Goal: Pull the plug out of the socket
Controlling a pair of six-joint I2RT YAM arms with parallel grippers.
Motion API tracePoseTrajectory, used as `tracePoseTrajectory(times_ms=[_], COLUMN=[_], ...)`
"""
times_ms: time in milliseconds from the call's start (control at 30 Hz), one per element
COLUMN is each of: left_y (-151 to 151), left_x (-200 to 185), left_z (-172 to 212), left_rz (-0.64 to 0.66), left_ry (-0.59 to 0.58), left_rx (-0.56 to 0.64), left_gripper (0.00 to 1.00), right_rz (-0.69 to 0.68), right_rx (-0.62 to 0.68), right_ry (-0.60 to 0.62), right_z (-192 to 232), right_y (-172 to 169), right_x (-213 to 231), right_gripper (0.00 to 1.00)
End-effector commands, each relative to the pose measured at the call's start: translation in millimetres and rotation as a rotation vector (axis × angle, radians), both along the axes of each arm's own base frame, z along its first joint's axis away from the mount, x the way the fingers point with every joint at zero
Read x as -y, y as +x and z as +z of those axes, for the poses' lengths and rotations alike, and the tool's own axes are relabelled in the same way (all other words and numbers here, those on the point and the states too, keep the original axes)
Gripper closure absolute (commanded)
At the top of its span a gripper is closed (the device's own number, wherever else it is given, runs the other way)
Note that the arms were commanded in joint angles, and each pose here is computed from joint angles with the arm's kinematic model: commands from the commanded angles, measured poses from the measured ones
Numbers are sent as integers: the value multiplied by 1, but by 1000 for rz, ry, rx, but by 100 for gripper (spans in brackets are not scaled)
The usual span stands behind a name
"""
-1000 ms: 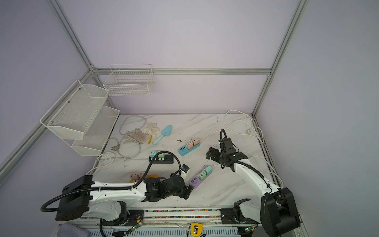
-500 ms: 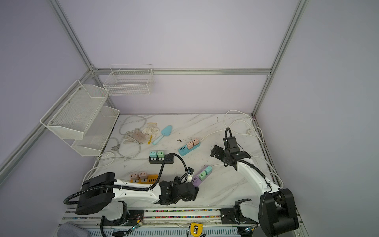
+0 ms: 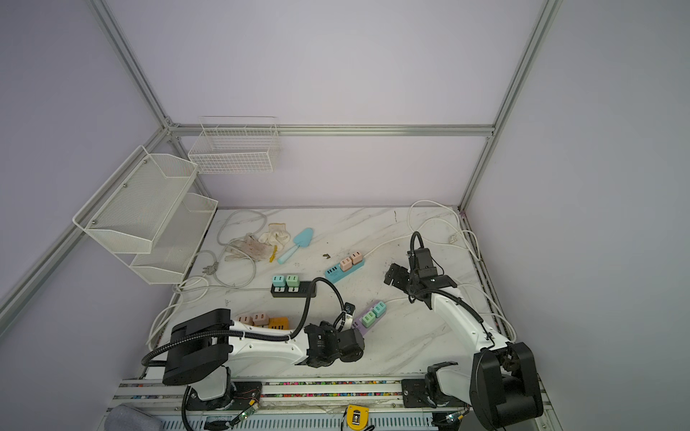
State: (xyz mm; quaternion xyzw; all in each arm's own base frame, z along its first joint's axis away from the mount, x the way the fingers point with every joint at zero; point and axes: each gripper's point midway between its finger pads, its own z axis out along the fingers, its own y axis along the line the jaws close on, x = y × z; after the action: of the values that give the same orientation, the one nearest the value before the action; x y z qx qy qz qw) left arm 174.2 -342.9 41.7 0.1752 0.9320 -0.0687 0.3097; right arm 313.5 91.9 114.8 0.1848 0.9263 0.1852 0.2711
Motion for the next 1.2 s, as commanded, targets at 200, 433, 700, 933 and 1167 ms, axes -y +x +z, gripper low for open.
tracePoseTrajectory(times_ms=[200, 433, 700, 933, 1167], left_y=[35, 70, 72, 33, 2], left_x=[12, 9, -1, -17, -4], left_z=[30, 39, 41, 25, 6], left_rz=[55, 57, 62, 239, 292], left_ry=[-191, -285, -305, -320, -374], left_rx=[16, 42, 10, -174, -349], left_gripper=[11, 20, 23, 25, 27], right_rz=[18, 38, 63, 64, 67], right_rx=[78, 95, 73, 69, 64], right_ry=[-24, -33, -33, -29, -29], right_z=[24, 27, 24, 24, 22], right_y=[17, 21, 21, 21, 19], right_x=[0, -1, -4, -5, -5], right_gripper=[3, 2, 3, 3, 3])
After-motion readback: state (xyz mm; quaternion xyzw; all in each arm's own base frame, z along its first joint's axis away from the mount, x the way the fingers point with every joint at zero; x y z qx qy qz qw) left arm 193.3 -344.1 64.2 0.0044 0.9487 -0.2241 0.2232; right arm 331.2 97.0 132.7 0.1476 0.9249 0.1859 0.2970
